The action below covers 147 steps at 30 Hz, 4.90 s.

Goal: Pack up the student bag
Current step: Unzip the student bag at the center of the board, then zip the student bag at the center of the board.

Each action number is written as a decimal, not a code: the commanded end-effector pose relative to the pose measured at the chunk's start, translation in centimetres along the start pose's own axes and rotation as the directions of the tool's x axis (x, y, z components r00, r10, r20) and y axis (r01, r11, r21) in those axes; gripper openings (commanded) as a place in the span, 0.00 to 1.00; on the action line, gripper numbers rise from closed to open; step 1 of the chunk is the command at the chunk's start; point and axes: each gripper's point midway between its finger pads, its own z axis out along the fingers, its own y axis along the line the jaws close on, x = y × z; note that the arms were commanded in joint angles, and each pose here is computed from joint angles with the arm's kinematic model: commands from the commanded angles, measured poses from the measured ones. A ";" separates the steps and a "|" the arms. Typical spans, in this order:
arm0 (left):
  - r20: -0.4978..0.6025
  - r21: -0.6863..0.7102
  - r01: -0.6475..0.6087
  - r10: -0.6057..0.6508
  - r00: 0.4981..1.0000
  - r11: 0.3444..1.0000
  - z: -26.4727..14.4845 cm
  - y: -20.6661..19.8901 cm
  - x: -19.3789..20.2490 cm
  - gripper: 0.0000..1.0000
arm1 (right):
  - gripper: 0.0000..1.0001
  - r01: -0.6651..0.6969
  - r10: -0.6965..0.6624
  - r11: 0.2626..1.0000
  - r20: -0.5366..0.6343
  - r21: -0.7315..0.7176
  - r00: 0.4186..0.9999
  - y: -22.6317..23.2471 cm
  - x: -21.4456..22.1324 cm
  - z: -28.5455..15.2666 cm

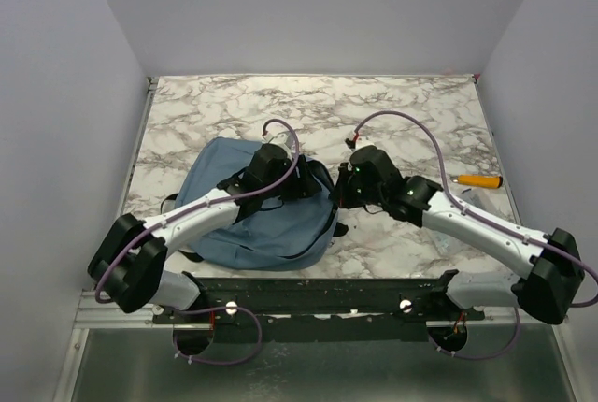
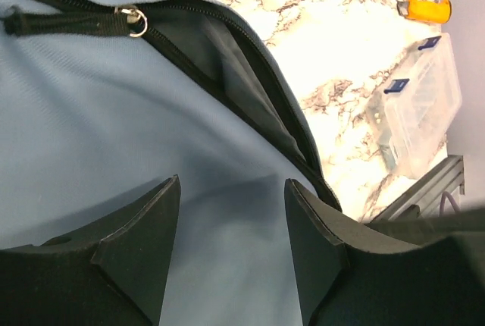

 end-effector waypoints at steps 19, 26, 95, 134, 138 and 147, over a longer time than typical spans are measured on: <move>0.022 0.134 -0.048 0.045 0.999 0.990 3.9 -1.5 -2.4 0.62 | 0.01 -0.279 0.023 0.741 -0.393 -0.610 0.919 7.8 11.0 -6.2; 0.087 0.233 -0.121 0.103 0.991 0.965 -0.3 -3.9 -3.4 0.67 | 0.00 -0.197 0.084 0.779 -0.213 -0.596 0.973 7.8 6.3 -7.2; 0.228 0.528 -0.573 0.545 0.807 0.627 -3.8 -12.1 6.1 0.10 | 0.02 -0.390 0.393 0.896 -0.026 -0.211 0.919 1.8 2.0 -7.4; 0.039 0.539 -0.256 0.279 0.959 0.803 -0.7 -14.0 3.6 0.00 | 0.35 -0.492 0.497 0.862 0.018 -0.127 0.867 -0.3 5.4 -1.1; 0.050 0.489 -0.246 0.255 0.966 0.837 0.1 -13.0 2.6 0.00 | 0.05 -0.460 0.461 0.881 -0.020 -0.108 0.887 -0.2 6.6 -0.7; 0.217 0.281 -0.276 0.219 0.951 0.919 3.4 -9.9 -5.1 0.00 | 0.00 -0.441 0.424 0.890 -0.142 -0.118 0.894 0.6 11.1 -0.9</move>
